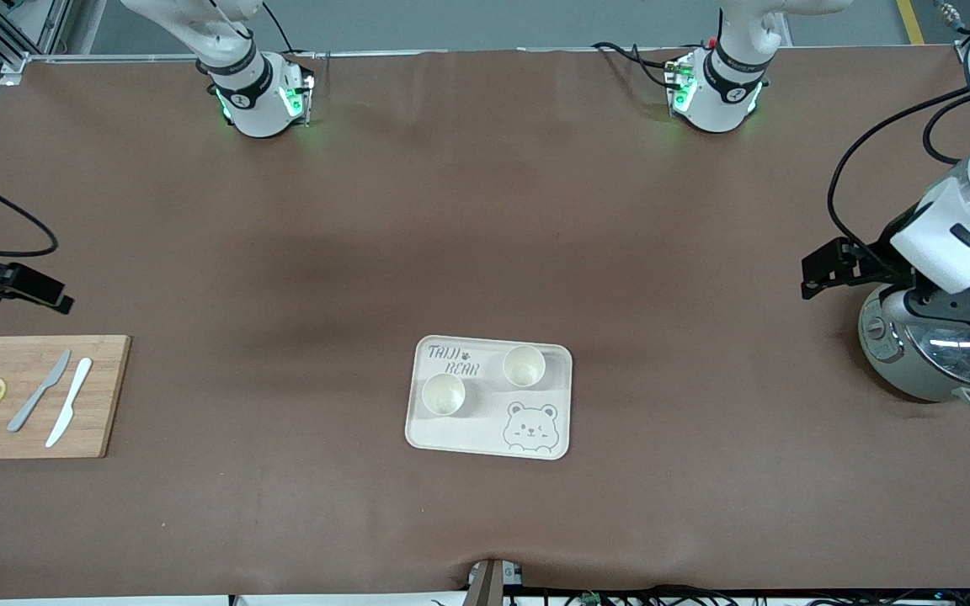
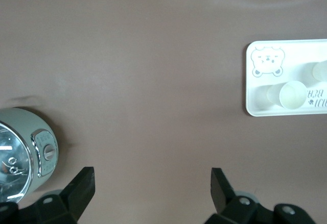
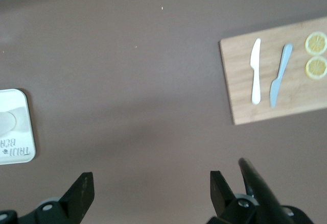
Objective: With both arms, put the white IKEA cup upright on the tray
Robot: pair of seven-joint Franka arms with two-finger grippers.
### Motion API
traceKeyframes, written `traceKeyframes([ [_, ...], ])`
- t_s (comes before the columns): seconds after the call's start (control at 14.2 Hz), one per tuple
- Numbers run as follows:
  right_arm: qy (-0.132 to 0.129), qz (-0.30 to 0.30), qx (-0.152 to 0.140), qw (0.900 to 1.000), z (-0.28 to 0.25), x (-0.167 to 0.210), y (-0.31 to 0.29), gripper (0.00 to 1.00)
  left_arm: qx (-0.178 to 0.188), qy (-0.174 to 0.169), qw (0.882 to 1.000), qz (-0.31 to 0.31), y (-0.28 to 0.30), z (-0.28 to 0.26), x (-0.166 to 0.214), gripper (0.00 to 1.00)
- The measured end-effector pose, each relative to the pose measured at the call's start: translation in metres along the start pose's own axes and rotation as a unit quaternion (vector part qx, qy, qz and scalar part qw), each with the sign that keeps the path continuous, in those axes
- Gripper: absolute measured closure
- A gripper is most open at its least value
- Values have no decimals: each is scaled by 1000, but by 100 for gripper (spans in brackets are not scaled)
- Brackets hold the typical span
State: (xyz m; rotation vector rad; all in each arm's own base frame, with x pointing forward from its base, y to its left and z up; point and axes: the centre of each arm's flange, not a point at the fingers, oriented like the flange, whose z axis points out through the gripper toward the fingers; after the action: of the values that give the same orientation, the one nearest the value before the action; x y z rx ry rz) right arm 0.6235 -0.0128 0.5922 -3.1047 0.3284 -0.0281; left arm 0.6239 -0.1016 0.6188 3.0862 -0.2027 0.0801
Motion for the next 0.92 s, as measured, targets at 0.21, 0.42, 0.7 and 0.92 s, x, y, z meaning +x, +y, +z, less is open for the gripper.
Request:
traceKeyframes([
  [0.21, -2, -13, -6, 1000, 1, -1, -1, 0, 0, -1, 1000, 0, -1, -5, -4, 0],
  [0.42, -6, -15, -8, 1000, 2, 3, 23, 0, 0, -1, 1000, -1, -1, -5, -4, 0],
  [0.7, -10, -15, -8, 1000, 4, 2, 24, 0, 0, 0, 1000, -2, -2, -6, -4, 0],
  [0.92, -11, -15, -8, 1000, 5, 2, 24, 0, 0, 0, 1000, -2, -2, -6, -4, 0],
])
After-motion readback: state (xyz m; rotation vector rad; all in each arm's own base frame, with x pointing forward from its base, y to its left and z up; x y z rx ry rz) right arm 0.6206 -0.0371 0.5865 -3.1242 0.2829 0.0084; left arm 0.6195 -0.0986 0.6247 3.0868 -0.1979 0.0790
